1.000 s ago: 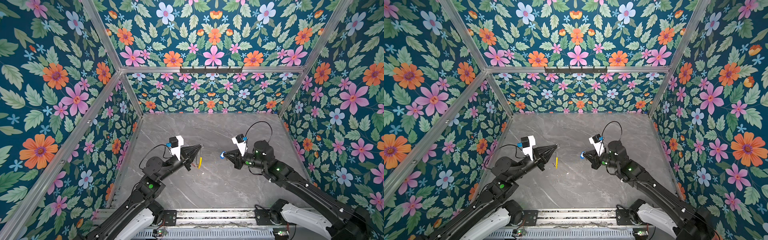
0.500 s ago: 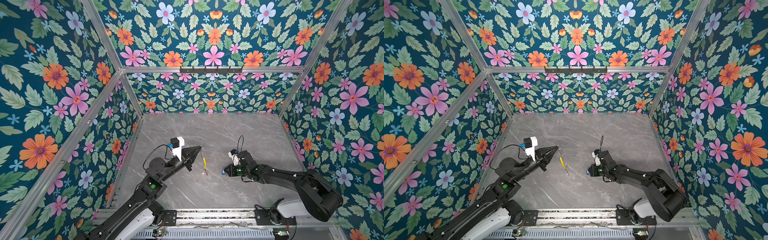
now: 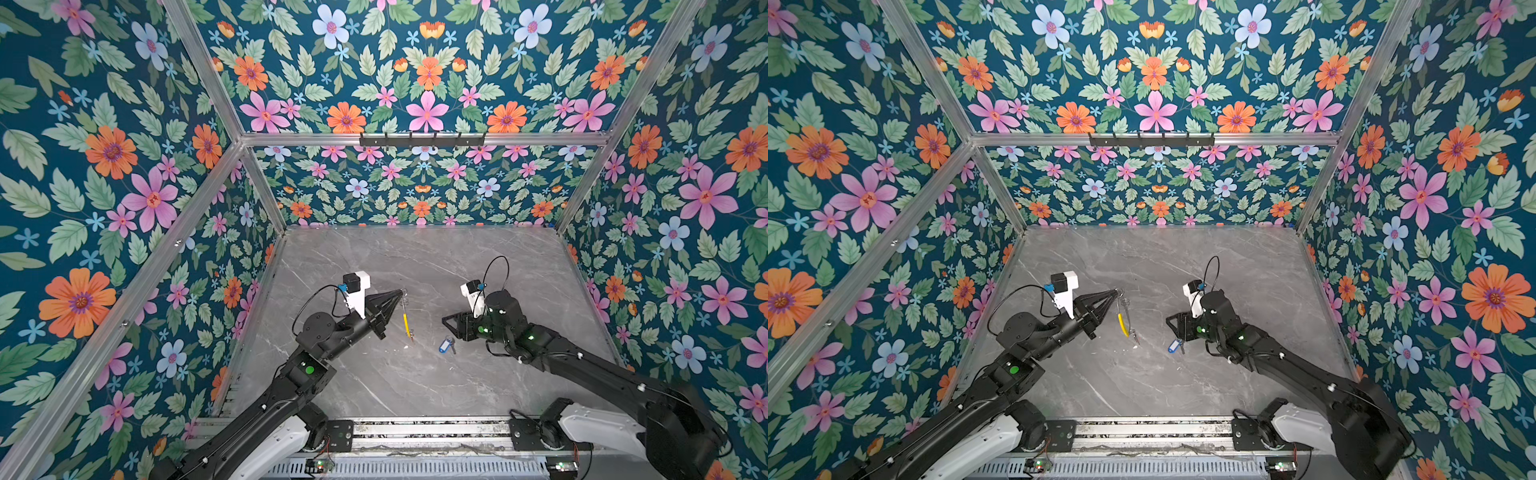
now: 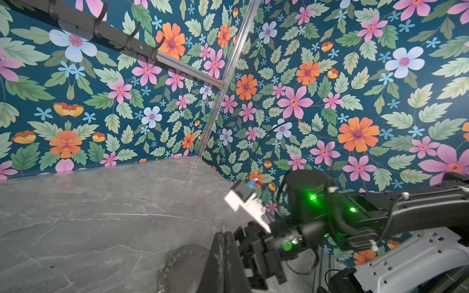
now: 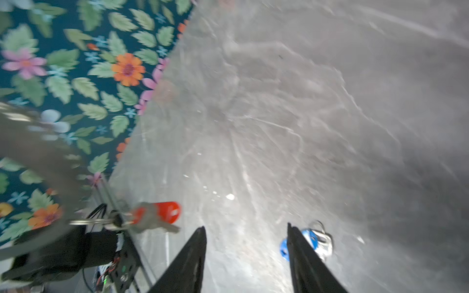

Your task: Remove the keys from the keyring

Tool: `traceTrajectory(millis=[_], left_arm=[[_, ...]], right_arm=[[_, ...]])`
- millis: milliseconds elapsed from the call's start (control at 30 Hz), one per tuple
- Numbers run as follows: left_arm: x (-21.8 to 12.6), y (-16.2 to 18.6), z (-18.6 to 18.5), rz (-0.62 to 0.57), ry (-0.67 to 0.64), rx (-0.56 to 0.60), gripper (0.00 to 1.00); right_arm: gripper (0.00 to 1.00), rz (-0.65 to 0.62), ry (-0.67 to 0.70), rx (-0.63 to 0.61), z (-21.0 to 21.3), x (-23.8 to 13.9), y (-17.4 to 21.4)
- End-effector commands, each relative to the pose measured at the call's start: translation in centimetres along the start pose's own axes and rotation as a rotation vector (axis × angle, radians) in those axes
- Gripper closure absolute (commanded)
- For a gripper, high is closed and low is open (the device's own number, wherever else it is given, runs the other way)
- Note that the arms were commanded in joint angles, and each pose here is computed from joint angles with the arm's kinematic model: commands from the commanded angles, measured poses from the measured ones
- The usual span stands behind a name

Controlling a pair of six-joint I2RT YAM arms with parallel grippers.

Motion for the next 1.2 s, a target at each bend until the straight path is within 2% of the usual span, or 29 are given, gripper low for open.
traceTrajectory(millis=[0,100,267,533,667,767,900,1067,1100,1167], left_arm=[[0.3,-0.9,-0.4,-0.049,0.012,0.007,1.0],[0.7,-1.1,-0.3,-0.058,0.008,0.006,1.0],[1.3,-1.5,-0.2,-0.069,-0.004,-0.001,1.0],[1.6,-1.7,-0.5,-0.073,0.014,-0.009,1.0],[1.7,-1.8,-0.7,-0.057,0.029,-0.009,1.0],[1.9,-1.8,-0.8,-0.045,0.038,-0.01,1.0],[1.9,-1.8,-0.9,-0.042,0.04,-0.01,1.0],[1.9,-1.9,-1.1,-0.027,0.045,-0.011,1.0],[1.9,-1.9,-1.1,-0.02,0.04,-0.007,0.99],[1.5,-2.1,-1.3,-0.018,0.026,0.012,0.76]], right_arm=[[0.45,-0.042,-0.08,-0.186,3.5,-1.5,-2.3],[0.43,-0.133,-0.158,-0.275,6.6,-2.6,-4.4],[0.4,-0.177,-0.159,-0.408,9.4,-2.3,-6.6],[0.39,-0.155,-0.061,-0.406,9.0,0.2,-7.5],[0.43,-0.126,-0.084,-0.413,9.0,1.0,-7.3],[0.53,-0.127,-0.112,-0.4,8.8,1.4,-7.4],[0.76,-0.132,-0.132,-0.407,8.8,1.3,-7.6],[0.98,-0.13,-0.142,-0.398,8.6,0.8,-7.8],[1.0,-0.129,-0.142,-0.389,8.4,0.6,-7.8],[1.0,-0.127,-0.151,-0.369,8.0,-0.2,-7.9]])
Point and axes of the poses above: each gripper's point midway between its finger pads, its own x axis out along the fingers, its own z axis along the line the jaws close on, y = z × x, the point moved 8 cm from there along -x, back along the fingers, and after that the axes turned 14 degrees about -x, right-handed, at the moved point
